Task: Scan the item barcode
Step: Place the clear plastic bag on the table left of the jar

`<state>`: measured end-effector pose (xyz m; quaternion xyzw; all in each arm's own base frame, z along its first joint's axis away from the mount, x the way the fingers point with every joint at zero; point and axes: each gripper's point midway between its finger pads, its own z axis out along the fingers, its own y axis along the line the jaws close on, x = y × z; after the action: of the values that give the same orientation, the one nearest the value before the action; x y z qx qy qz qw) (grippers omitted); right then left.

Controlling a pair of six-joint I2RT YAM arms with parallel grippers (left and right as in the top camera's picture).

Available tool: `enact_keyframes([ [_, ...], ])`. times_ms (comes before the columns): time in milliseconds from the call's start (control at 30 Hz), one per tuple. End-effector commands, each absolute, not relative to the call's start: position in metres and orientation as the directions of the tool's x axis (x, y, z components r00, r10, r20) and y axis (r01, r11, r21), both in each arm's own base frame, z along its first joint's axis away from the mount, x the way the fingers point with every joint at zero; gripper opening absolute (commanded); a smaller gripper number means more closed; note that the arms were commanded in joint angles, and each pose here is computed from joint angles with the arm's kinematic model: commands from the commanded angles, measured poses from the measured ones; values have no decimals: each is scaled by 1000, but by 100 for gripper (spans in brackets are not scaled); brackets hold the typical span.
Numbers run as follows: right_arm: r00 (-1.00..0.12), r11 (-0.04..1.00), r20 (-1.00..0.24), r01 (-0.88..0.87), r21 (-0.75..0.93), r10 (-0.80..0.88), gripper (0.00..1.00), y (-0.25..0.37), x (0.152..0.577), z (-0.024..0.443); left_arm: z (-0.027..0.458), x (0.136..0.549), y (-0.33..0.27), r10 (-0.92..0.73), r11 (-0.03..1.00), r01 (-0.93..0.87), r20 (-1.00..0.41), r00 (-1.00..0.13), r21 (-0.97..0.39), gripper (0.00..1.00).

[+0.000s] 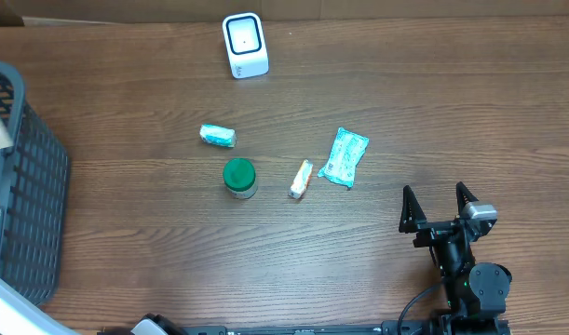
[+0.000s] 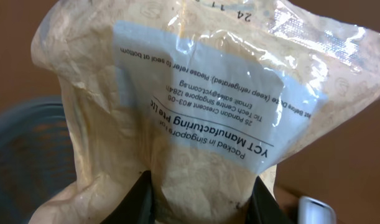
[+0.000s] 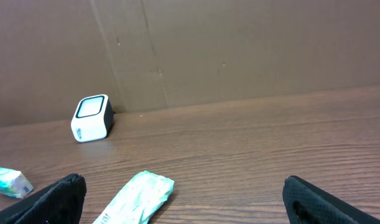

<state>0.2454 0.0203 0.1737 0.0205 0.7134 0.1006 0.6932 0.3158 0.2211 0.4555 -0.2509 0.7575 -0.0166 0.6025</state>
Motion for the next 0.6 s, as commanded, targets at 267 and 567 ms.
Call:
enact_keyframes([
  [267, -34, 980, -985, -107, 170, 168, 100, 20, 245, 172, 392, 312, 54, -425, 887, -110, -698, -576, -449, 4],
  [567, -34, 980, -985, -107, 170, 168, 100, 20, 245, 172, 278, 309, 6, -310, 931, -178, -437, -844, -317, 5],
])
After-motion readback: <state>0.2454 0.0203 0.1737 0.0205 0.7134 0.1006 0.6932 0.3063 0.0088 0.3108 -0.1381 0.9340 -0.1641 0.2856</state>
